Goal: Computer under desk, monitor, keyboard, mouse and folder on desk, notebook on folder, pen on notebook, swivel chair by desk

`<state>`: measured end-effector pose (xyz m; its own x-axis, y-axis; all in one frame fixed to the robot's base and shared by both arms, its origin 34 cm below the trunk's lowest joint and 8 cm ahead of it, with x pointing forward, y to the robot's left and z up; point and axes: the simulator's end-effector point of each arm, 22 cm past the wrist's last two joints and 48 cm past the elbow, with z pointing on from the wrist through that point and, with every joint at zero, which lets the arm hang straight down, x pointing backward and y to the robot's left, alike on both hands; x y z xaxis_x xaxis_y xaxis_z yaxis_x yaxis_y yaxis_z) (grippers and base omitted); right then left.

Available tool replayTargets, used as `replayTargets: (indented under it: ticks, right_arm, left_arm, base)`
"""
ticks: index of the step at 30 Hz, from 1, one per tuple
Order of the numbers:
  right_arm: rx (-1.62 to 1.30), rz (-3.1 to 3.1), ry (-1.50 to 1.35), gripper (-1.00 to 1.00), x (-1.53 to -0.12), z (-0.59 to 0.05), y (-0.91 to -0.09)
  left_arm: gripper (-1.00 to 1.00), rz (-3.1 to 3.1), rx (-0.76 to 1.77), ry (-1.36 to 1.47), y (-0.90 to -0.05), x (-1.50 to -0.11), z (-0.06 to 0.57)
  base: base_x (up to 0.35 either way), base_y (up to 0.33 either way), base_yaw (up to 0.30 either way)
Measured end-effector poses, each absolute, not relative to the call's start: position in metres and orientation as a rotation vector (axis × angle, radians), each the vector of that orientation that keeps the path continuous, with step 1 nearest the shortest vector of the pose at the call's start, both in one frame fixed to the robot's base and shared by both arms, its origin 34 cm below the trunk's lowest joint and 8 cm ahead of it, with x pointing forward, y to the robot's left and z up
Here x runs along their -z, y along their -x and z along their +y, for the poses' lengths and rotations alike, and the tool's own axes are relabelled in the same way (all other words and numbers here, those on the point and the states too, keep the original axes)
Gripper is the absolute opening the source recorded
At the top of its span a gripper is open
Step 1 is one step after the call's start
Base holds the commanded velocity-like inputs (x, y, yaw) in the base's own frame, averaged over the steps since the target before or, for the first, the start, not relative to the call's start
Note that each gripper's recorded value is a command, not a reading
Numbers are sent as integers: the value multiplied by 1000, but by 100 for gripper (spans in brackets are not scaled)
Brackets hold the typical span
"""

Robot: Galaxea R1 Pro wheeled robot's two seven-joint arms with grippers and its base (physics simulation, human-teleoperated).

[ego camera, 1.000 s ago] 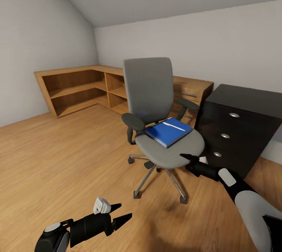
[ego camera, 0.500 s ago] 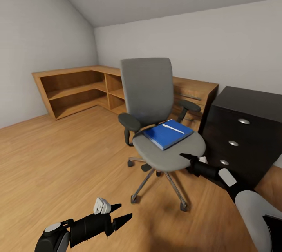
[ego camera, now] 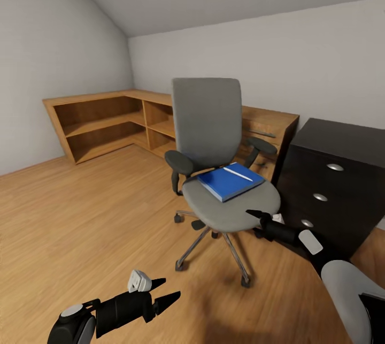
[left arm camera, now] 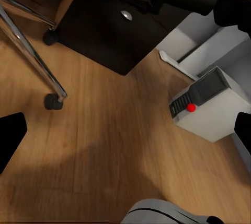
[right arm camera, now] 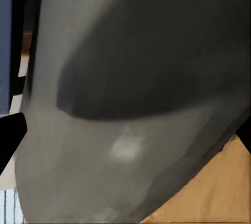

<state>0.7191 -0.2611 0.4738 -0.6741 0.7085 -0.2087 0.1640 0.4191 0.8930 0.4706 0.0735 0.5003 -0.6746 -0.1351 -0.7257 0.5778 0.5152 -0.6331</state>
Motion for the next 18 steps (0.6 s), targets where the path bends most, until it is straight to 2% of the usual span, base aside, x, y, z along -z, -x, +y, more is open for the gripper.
replayTargets:
  ticks: [5, 8, 18]
  right_arm:
    - [-1232, 2101, -736, 100, -474, -261, -719]
    - [-1232, 2101, -735, 100, -474, -261, -719]
    - [-1232, 2101, -735, 100, -474, -261, -719]
  left_arm:
    - [100, 2004, 1207, -362, -470, -500, 73]
    - [100, 2004, 1206, -362, -470, -500, 73]
    - [100, 2004, 1207, -363, -470, -501, 73]
  base:
    - [-274, 0, 0]
    - [-106, -20, 0]
    - [131, -154, 0]
